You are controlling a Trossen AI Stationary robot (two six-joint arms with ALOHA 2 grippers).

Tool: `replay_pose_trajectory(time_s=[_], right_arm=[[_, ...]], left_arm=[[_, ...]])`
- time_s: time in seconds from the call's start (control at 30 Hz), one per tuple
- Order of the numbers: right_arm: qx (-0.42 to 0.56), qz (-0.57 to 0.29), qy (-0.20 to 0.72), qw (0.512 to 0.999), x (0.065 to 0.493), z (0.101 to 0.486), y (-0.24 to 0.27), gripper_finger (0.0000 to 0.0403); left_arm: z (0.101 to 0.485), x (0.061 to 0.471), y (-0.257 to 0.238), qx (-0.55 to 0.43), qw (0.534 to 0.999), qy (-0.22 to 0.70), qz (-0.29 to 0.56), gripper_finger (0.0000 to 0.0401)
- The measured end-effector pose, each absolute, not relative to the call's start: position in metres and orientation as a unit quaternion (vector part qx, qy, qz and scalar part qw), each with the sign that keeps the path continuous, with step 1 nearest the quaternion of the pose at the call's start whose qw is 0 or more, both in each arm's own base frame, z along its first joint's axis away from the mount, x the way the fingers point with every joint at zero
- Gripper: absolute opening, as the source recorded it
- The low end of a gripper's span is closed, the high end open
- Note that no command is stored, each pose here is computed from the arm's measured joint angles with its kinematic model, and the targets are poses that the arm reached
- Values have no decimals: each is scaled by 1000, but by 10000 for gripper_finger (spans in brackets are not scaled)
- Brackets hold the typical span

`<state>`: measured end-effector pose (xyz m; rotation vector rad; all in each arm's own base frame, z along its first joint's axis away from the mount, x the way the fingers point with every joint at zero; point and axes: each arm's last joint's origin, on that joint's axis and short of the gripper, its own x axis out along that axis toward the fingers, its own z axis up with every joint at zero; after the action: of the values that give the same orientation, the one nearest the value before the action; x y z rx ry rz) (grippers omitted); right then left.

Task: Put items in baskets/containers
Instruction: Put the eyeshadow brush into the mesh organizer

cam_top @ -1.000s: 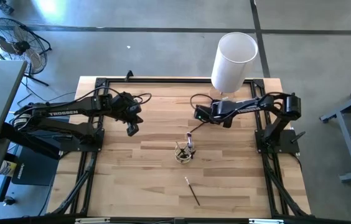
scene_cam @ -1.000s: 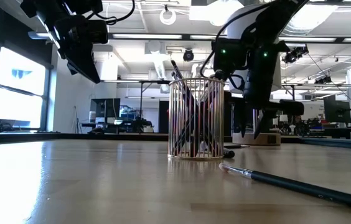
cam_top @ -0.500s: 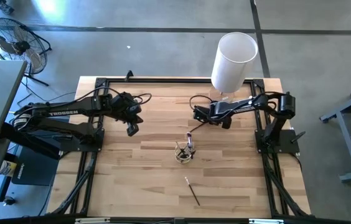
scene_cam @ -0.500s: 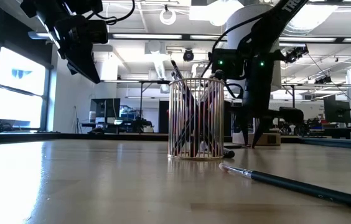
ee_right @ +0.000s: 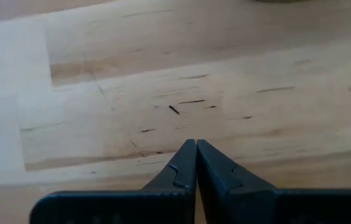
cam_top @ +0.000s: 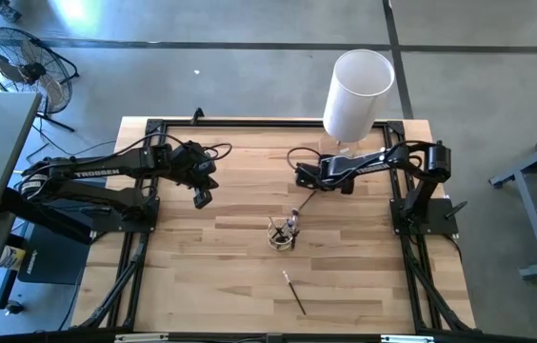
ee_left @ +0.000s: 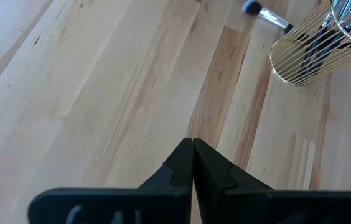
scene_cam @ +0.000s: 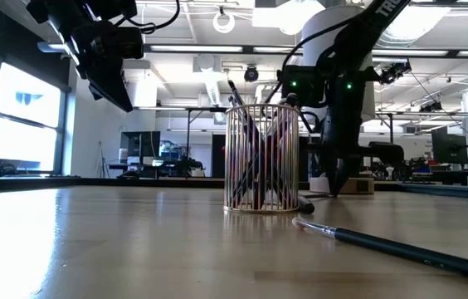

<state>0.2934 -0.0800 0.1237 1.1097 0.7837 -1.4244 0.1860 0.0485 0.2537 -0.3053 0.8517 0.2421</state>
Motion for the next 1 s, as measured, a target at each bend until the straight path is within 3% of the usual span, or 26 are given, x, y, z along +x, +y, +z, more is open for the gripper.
replay_pose_trajectory(time_s=[0.5, 1.0], right_arm=[[318, -488, 423, 695, 303, 133, -75, 0], [107, -328, 403, 848, 298, 209, -32, 0]], left_arm=[[254, 186, 49, -146, 891, 410, 127, 1], [253, 185, 48, -287, 856, 395, 173, 1]])
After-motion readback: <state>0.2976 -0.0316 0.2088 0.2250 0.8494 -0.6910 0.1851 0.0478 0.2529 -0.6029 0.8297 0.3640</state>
